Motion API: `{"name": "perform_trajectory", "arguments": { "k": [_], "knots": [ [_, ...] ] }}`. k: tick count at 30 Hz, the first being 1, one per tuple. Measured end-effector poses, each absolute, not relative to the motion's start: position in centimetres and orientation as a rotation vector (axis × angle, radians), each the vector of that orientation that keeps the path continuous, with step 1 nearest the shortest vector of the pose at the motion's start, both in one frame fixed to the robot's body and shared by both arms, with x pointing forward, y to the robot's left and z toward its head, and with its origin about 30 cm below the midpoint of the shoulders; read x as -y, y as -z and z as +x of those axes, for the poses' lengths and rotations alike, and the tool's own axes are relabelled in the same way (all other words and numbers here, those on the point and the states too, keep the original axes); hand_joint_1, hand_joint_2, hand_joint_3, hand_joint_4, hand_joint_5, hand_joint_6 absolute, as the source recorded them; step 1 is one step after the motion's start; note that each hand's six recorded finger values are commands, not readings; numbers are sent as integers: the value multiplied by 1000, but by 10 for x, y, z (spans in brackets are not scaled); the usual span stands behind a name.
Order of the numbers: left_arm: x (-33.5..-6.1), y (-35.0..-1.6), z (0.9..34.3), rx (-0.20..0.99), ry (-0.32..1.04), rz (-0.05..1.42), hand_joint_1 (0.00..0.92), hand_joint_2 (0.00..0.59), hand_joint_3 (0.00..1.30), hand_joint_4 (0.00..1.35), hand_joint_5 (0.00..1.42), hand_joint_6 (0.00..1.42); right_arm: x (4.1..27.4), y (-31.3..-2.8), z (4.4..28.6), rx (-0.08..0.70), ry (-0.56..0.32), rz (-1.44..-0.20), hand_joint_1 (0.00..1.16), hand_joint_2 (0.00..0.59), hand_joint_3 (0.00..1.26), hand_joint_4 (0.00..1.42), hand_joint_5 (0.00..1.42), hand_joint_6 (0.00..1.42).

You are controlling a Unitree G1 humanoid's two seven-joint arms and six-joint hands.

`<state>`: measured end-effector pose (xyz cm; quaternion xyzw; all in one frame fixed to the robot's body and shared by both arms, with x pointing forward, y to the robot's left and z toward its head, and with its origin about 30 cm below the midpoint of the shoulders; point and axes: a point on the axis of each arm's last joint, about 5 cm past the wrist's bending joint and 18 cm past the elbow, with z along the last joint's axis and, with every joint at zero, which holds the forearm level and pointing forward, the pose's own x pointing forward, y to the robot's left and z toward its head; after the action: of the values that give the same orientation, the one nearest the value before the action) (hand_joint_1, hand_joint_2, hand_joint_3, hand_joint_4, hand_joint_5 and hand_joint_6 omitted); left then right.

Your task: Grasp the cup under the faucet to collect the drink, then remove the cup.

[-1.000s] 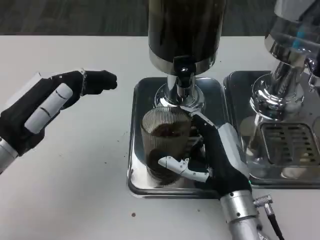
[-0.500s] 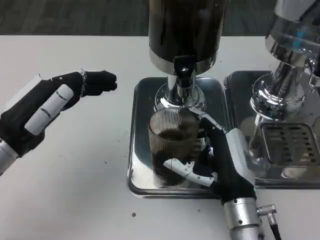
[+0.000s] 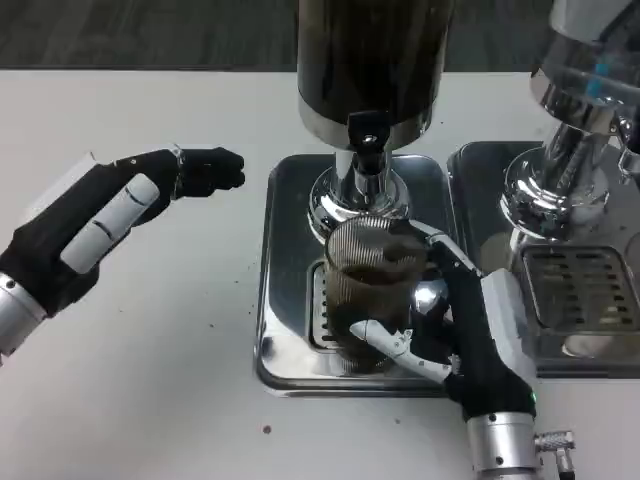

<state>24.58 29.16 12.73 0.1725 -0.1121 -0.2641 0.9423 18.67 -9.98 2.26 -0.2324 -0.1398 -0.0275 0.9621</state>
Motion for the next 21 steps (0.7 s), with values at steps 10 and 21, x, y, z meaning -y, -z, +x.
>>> {"name": "perform_trajectory", "arguments": {
  "k": [10, 21],
  "knots": [
    [-285, -123, 247, 229, 564, 352, 0, 235, 356, 317, 236, 204, 113, -26, 179, 321, 154, -462, 752, 216, 561, 689, 862, 1233],
    [-272, -121, 247, 244, 625, 480, 0, 218, 243, 186, 142, 151, 122, -31, 173, 354, 210, -459, 766, 205, 588, 708, 887, 1250]
  ]
}}
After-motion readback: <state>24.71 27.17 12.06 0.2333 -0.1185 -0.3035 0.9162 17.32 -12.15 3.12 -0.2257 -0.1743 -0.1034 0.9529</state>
